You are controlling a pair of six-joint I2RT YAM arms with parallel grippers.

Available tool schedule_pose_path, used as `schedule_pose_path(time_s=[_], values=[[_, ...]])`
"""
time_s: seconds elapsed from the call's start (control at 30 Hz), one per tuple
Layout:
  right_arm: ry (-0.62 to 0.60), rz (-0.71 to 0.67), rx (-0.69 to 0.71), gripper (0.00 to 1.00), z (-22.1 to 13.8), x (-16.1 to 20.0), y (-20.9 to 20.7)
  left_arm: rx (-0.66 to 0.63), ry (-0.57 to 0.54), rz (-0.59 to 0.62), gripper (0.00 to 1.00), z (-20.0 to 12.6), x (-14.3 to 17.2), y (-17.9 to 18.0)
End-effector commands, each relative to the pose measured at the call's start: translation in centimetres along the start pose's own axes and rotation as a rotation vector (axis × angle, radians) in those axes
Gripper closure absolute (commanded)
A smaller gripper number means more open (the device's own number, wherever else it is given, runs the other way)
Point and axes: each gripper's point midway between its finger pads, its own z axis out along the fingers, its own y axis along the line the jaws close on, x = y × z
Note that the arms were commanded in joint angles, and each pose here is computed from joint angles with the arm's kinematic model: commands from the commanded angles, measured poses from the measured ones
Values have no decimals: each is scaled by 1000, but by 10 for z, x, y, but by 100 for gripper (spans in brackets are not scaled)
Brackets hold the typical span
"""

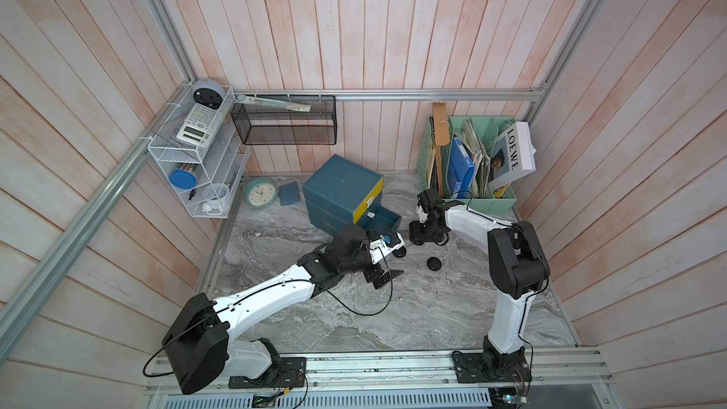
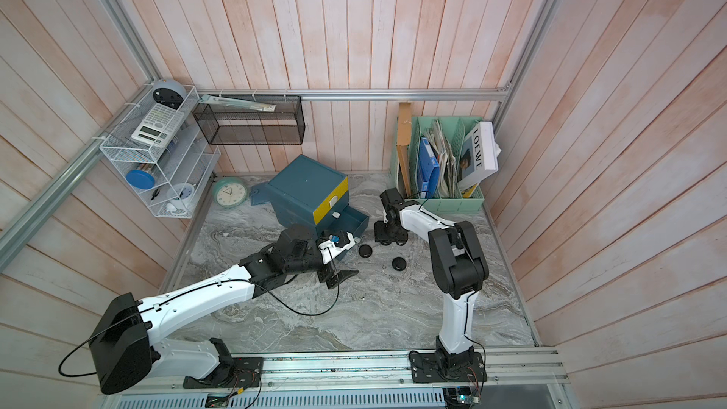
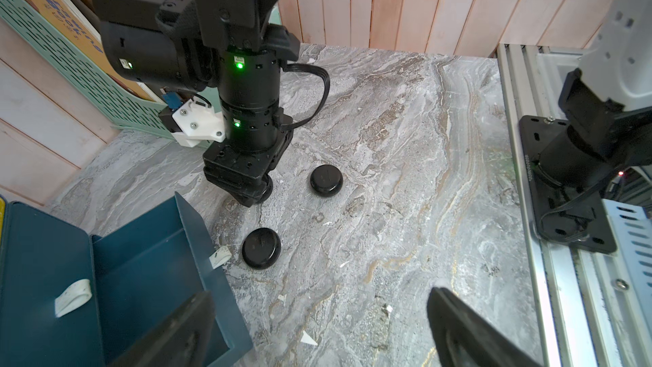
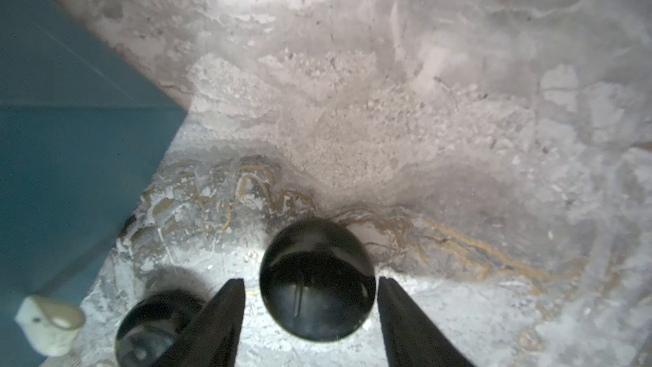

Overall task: Put the bluetooth earphones in the drawer according to color
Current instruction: Pick up the Bluetooth earphone from the center of the board.

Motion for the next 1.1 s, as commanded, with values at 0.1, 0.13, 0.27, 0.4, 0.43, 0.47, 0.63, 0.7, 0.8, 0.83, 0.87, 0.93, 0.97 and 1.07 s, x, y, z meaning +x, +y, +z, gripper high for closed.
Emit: schedule_pose_path(time_s=[0.1,0.13,0.27,0.4,0.43,0.47,0.63,0.7,0.8,0.83,0.87,0.93,0.97,1.07], values=[[41,-8,42,38,8,0,-3,-13,3,35,0,-2,-10,4],[45,-13,47,38,9,1,-3,-18,8,39,0,-2,-9,5],[57,-22,58,38,12,3,-3,-26,10,47,0,-3,-9,6],[67,-34,77,38,14,5,-3,-27,12,46,0,-3,-9,6],[68,-36,79,39,14,5,-3,-27,13,46,0,-3,-8,6],[69,-36,82,41,14,5,-4,-27,13,46,0,-3,-8,6],[52,-30,72,47,11,2,0,-27,17,46,0,-2,-7,6],[43,-30,74,48,9,1,-1,-27,16,47,0,-2,-8,6],[29,-29,79,50,5,0,-2,-32,17,47,0,-2,-8,7],[22,-29,82,51,3,-1,-3,-34,15,49,0,-3,-9,7],[17,-29,85,51,2,0,-3,-36,15,51,0,-3,-9,8],[0,-29,86,53,-2,-1,-4,-45,17,59,0,-5,-9,9],[-6,-29,85,53,-4,-1,-4,-49,18,63,0,-6,-9,9],[-30,-26,77,53,-13,-4,-2,-66,12,77,0,-10,-12,11]])
